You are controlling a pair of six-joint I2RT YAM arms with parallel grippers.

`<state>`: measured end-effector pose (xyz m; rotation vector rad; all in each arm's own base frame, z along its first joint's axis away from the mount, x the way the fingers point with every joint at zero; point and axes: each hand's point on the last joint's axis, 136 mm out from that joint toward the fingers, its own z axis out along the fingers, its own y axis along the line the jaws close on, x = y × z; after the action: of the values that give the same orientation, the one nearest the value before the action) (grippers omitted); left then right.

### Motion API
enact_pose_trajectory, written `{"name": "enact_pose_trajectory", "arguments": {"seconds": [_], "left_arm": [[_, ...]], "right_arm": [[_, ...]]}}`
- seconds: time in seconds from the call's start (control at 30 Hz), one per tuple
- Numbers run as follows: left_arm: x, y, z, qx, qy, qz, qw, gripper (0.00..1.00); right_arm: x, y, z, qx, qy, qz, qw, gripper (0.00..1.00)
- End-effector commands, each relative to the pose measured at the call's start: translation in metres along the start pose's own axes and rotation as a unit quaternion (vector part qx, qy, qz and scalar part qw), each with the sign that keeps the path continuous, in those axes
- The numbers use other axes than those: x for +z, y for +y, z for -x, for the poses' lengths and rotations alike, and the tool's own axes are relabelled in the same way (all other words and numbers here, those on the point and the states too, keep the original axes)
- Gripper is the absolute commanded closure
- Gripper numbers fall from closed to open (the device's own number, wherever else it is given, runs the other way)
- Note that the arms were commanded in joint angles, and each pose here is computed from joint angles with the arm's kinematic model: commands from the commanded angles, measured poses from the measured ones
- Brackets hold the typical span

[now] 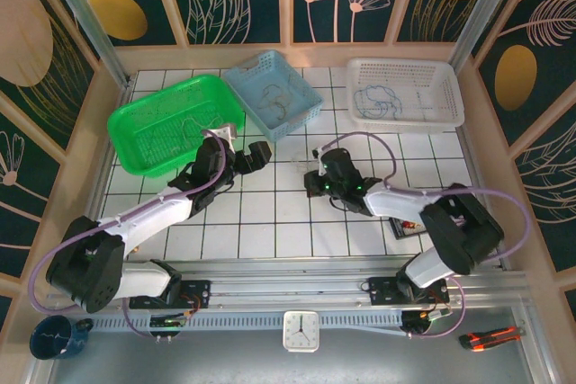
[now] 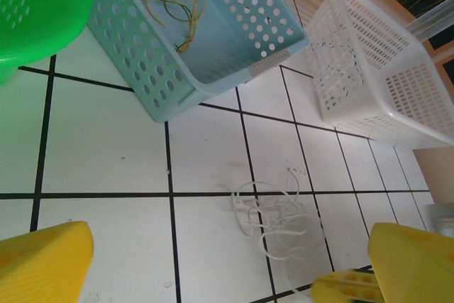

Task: Untangle the cables

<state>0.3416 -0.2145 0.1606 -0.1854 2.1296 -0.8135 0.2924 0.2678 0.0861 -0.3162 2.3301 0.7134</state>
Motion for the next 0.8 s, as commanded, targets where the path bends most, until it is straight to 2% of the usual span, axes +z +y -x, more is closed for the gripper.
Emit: {"name": "enact_pose_trajectory", "arguments": {"seconds": [0.0,0.33,0.57,0.77], "left_arm": [[-0.007,-0.024,0.017,-0.004,-0.023,-0.042,0.999,0.01],[-0.016,-0.064,0.019,0.000,0.002,-0.130,0.991,0.01],[-0.011,-0.066,0.005,0.002,0.026,-0.154,0.988,0.01],[0.003,-0.060,-0.009,0.000,0.042,-0.149,0.988,0.03]], "right_arm": [[-0.029,0.025,0.029,-0.006,-0.033,0.045,0.998,1.00],[-0.079,0.045,0.068,0.038,-0.081,0.146,0.985,1.00],[-0.078,0.044,0.066,0.046,-0.074,0.161,0.983,1.00],[-0.076,0.046,0.060,0.055,-0.070,0.178,0.980,1.00]]}}
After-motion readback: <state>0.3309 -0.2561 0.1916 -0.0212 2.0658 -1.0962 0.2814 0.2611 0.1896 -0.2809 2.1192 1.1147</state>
